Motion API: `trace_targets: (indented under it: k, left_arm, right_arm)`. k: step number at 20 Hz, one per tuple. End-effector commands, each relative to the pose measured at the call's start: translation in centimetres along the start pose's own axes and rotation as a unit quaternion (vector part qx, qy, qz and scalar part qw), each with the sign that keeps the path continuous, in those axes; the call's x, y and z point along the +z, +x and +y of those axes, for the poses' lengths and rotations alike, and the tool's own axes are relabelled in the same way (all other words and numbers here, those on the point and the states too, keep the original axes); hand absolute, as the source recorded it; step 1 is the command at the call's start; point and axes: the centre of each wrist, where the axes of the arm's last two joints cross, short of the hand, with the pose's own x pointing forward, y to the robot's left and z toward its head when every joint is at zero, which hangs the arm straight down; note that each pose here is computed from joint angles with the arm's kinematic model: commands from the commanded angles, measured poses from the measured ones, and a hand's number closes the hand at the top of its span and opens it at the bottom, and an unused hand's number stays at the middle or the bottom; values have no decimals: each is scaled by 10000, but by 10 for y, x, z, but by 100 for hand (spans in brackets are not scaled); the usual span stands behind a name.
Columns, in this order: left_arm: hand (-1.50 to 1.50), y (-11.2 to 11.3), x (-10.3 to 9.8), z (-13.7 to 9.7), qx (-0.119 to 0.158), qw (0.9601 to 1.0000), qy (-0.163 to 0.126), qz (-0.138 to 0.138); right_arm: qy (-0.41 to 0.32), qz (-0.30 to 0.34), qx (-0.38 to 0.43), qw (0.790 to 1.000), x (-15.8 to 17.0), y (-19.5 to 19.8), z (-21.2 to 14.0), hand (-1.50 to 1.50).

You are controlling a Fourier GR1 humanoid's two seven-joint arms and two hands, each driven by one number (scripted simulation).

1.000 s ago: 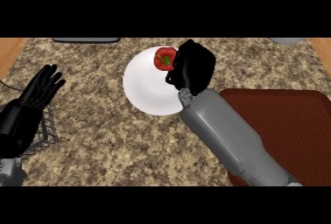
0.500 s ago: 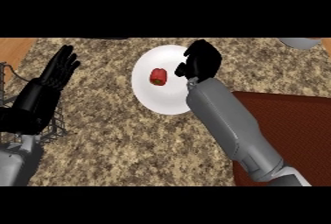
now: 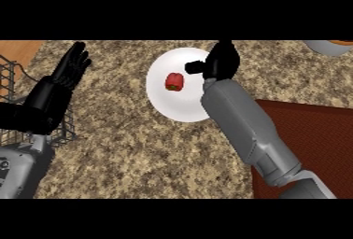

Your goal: Pick the bell pepper from the tray and place it in the plate

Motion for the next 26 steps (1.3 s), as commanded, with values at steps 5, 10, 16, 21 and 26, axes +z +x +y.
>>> trace_targets:
  k: [5,10,16,21,26]
  left_arm:
    - [0,6,-6,-1,-5,10000,7,26]
    - [0,-15,7,9,-1,9995,222,216]
    - [0,-17,20,19,-85,9986,361,378]
    - [0,-16,20,35,-95,9978,540,376]
    - [0,-18,23,27,-76,9980,524,353]
  right_arm:
    - [-912,109,-1630,9823,0,5,-2,-150]
    - [-1045,224,-2114,9715,1,6,-6,-150]
    - [-1171,140,-2465,9619,26,-39,0,-150]
    - [-972,-79,-2430,9651,52,-76,-10,-150]
    - [-832,-197,-2262,9703,71,-114,-47,-150]
